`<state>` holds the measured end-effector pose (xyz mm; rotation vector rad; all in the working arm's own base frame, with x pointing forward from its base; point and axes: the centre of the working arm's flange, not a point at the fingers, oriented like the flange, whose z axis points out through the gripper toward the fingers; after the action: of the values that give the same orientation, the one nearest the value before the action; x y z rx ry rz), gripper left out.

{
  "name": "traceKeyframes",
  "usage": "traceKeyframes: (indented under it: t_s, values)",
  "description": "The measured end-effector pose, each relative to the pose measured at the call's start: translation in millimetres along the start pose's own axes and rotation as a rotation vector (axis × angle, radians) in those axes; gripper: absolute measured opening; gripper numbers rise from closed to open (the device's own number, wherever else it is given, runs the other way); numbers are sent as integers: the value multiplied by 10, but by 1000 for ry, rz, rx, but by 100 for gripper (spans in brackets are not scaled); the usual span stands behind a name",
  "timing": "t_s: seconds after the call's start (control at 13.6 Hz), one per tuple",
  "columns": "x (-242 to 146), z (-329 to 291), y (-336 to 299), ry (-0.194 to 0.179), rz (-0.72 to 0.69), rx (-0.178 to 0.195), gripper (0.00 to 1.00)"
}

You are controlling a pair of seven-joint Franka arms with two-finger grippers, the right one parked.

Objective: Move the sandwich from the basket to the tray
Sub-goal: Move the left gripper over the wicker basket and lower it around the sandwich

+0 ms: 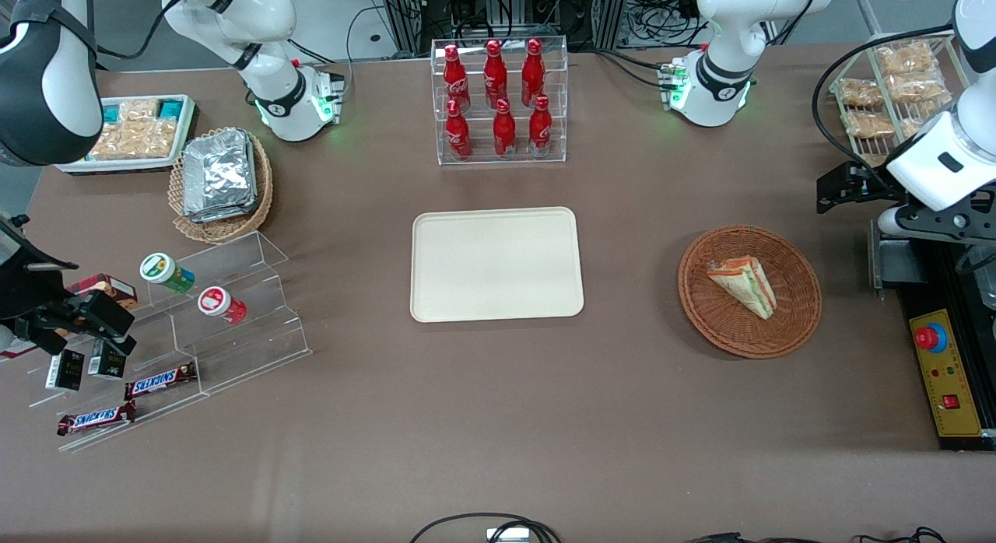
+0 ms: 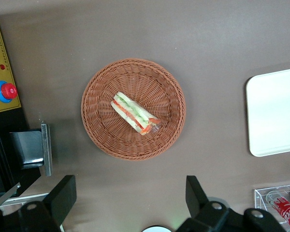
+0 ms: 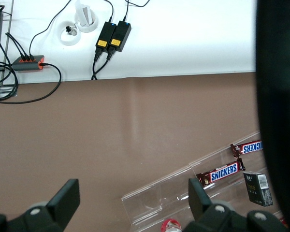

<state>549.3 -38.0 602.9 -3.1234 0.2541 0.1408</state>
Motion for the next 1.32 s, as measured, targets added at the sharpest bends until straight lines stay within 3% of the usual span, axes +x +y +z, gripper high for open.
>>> traceKeyframes:
  t_s: [0.51, 0.81, 1.32]
  values:
    - [31, 92, -60, -14, -41, 10, 100]
    - [221, 836, -83, -16, -174, 12, 100]
    - [128, 1939, -76, -12, -424, 45, 100]
